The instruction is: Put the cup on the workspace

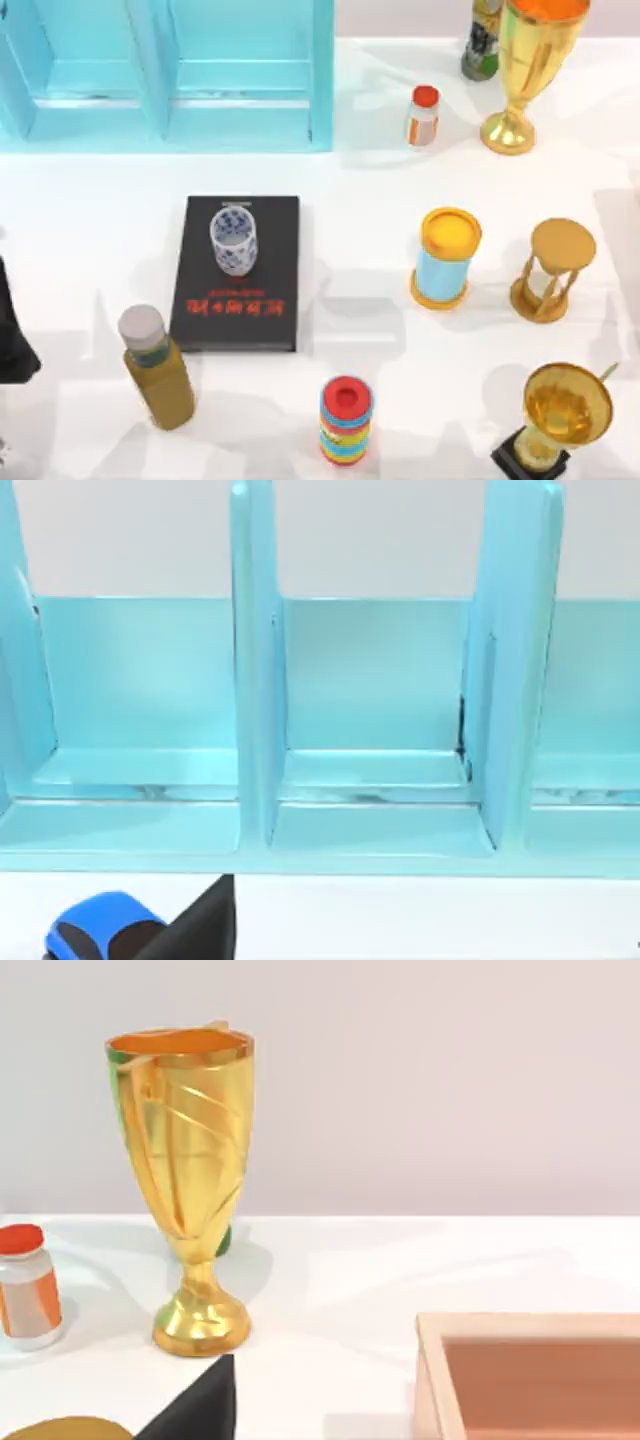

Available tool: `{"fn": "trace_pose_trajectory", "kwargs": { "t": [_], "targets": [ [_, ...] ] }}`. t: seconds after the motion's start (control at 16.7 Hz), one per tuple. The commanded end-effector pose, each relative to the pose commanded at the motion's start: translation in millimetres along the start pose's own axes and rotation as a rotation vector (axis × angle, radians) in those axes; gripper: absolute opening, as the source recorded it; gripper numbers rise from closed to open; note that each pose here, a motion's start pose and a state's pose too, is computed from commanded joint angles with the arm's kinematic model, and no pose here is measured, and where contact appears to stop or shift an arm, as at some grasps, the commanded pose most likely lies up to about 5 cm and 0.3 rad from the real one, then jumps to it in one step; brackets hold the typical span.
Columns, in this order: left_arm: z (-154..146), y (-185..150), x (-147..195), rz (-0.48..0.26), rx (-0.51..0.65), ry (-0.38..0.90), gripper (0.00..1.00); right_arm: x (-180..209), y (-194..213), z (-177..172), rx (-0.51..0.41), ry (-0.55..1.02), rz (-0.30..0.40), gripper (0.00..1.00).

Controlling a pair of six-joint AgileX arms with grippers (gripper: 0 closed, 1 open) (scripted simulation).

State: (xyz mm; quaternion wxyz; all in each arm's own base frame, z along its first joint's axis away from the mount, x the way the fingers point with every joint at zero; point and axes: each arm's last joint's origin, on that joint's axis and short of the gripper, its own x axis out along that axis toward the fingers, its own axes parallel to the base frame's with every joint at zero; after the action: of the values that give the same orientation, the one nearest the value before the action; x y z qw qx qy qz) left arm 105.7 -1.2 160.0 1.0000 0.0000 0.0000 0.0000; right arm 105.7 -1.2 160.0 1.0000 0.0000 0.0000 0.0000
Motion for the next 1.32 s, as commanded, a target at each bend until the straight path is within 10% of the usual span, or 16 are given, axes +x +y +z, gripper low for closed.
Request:
{"fn": "trace_pose_trajectory", "kwargs": {
  "t": [0.72,1.32],
  "targets": [
    [90,-14,25,-0.092,-0.092,0.351,1.00,0,0,0,0.000,0.000,0.000,1.00],
    [168,-94,172,-0.134,-0.123,1.064,1.00,0,0,0,0.000,0.000,0.000,1.00]
  ]
}}
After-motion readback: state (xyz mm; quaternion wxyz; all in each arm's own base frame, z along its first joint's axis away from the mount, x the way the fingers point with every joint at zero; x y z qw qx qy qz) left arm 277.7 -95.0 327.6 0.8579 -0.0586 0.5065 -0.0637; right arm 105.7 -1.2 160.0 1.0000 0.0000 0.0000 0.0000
